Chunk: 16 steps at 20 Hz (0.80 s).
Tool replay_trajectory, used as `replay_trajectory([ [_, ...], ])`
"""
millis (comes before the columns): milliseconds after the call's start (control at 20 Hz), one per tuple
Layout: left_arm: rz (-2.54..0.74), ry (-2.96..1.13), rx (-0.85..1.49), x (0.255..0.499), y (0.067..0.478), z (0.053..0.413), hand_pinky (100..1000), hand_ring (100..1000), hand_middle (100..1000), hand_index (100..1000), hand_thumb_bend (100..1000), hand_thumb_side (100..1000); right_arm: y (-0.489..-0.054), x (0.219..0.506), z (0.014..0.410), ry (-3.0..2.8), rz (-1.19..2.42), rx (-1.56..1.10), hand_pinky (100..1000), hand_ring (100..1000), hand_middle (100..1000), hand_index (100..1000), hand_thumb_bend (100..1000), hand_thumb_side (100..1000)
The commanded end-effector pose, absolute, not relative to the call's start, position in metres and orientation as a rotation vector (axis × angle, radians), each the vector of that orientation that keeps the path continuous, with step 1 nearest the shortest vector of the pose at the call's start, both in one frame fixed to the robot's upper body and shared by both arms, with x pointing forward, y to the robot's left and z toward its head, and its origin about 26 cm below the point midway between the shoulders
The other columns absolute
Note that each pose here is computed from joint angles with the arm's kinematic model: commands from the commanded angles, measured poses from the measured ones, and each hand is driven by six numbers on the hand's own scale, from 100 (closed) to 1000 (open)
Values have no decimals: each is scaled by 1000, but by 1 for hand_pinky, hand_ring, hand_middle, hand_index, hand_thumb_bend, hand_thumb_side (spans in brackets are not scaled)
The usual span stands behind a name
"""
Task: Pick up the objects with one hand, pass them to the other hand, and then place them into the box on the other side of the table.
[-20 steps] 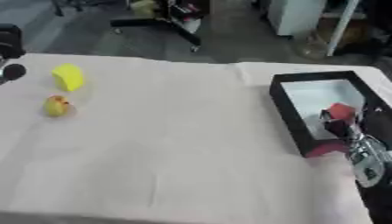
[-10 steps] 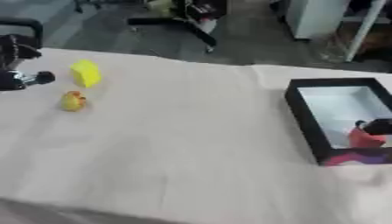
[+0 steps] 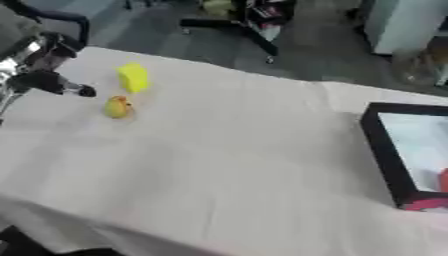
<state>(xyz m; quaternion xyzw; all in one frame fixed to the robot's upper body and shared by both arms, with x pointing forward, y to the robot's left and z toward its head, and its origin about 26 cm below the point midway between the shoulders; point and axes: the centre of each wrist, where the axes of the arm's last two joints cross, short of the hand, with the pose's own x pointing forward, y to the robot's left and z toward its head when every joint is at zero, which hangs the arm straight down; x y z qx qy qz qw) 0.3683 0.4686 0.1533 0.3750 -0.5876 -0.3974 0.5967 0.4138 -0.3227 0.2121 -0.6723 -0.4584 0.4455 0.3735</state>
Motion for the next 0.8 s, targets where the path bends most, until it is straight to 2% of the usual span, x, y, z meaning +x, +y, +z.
replay_trajectory([
  [50,-1056,-1206,1007,378,481,166,816,737,722,786,914,285,-309,399,234,-1371,1056,-1748,821,785,829,1000,469,391],
  [200,-1165,-1053,1036,395,477,156,793,688,676,754,783,281,-292,389,231,-1485,1071,-1679,818,784,827,1000,432,407],
  [300,-1222,-970,1049,405,472,148,784,660,635,727,739,261,-284,385,230,-1536,1091,-1637,820,784,828,1000,426,411],
  [450,-1243,-952,991,416,463,132,774,636,611,699,720,224,-277,382,231,-1580,1107,-1601,820,784,828,1000,419,413],
  [750,-1252,-955,982,425,446,116,762,623,596,685,648,228,-273,380,230,-1599,1109,-1569,817,782,826,1000,394,427],
  [800,-1246,-955,1009,426,444,114,761,623,596,685,612,233,-273,381,229,-1599,1109,-1565,817,781,826,1000,391,429],
])
